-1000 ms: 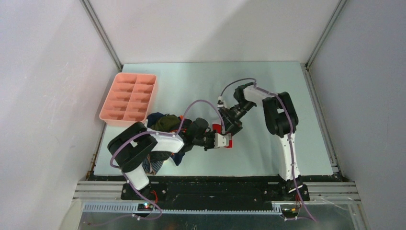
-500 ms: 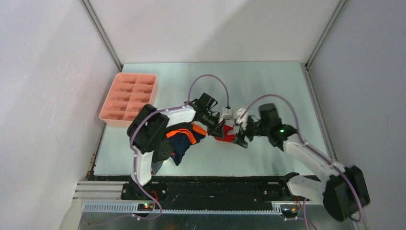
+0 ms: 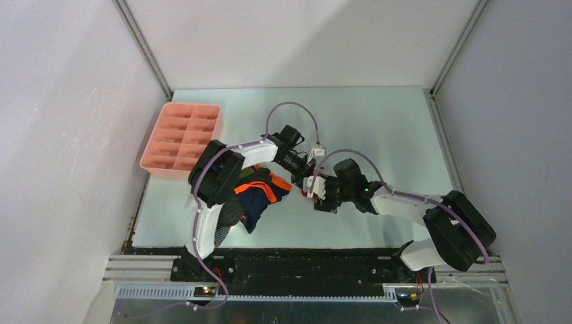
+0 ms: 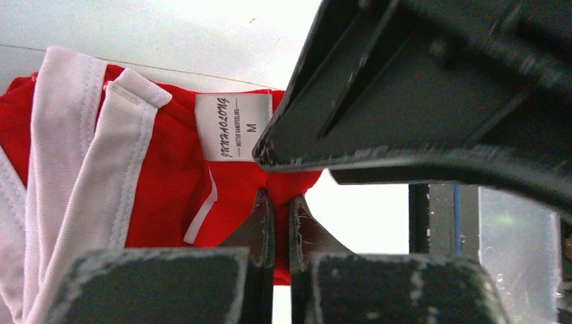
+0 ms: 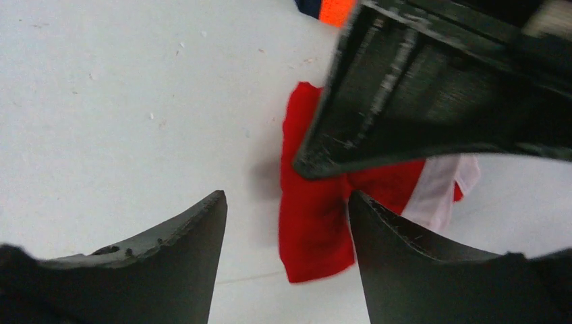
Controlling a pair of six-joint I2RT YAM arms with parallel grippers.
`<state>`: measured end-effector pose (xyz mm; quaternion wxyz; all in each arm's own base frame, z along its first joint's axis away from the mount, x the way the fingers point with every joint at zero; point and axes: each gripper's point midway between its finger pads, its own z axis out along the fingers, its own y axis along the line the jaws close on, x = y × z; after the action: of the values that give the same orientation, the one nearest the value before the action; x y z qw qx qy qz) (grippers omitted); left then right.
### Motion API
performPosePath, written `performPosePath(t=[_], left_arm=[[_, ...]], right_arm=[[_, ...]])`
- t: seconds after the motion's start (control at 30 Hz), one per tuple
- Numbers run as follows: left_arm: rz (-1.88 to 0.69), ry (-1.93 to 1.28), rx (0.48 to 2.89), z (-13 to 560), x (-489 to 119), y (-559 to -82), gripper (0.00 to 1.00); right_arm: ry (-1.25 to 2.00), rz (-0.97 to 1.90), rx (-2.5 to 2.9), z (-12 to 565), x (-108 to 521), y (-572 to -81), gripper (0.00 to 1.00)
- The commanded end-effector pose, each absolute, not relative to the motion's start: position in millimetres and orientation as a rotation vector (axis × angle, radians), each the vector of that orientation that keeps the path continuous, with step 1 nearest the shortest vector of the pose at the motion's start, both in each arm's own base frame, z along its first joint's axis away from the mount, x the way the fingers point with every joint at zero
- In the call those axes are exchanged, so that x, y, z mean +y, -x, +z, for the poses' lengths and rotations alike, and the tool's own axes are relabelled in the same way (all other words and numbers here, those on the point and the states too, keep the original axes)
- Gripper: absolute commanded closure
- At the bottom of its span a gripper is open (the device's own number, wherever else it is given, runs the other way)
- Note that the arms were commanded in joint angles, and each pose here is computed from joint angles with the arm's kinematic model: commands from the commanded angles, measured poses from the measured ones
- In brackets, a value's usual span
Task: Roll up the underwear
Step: Roll the underwear to the center of the board.
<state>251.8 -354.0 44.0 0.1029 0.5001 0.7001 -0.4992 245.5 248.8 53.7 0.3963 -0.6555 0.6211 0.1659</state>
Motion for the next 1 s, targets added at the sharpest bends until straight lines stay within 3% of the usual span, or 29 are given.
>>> performPosePath(t=[0.0,0.07,0.2,0.33,0.4,0.53,0.6,0.73,0.97], left_arm=[[-1.54,-1.374,2.263,33,-346,-243,1.0],[-1.549,-1.344,2.277,35,-345,-249,1.0],[-1.562,-1.31,2.287,40,-343,-257,1.0],[-1.554,-1.265,2.306,46,-340,-267,1.0],[-1.495,-1.199,2.336,50,-337,-281,0.95],[-1.403,-0.904,2.402,59,-325,-312,0.62],[-1.344,-0.768,2.376,71,-315,-336,0.54],[-1.203,-0.611,2.249,108,-293,-381,0.45],[-0.93,-0.628,2.082,136,-268,-400,0.44]], right_arm=[[1.706,0.315,1.459,58,266,-263,0.32],[1.733,0.311,1.492,51,266,-263,0.41],[1.768,0.292,1.645,41,264,-272,0.74],[1.749,0.357,1.722,45,272,-272,0.9],[1.737,0.436,1.75,52,277,-268,0.93],[1.675,0.687,1.875,67,286,-253,0.96],[1.606,0.826,1.988,70,289,-247,0.98],[1.392,1.124,2.215,66,292,-242,0.99],[1.179,1.274,2.321,63,286,-257,1.0]])
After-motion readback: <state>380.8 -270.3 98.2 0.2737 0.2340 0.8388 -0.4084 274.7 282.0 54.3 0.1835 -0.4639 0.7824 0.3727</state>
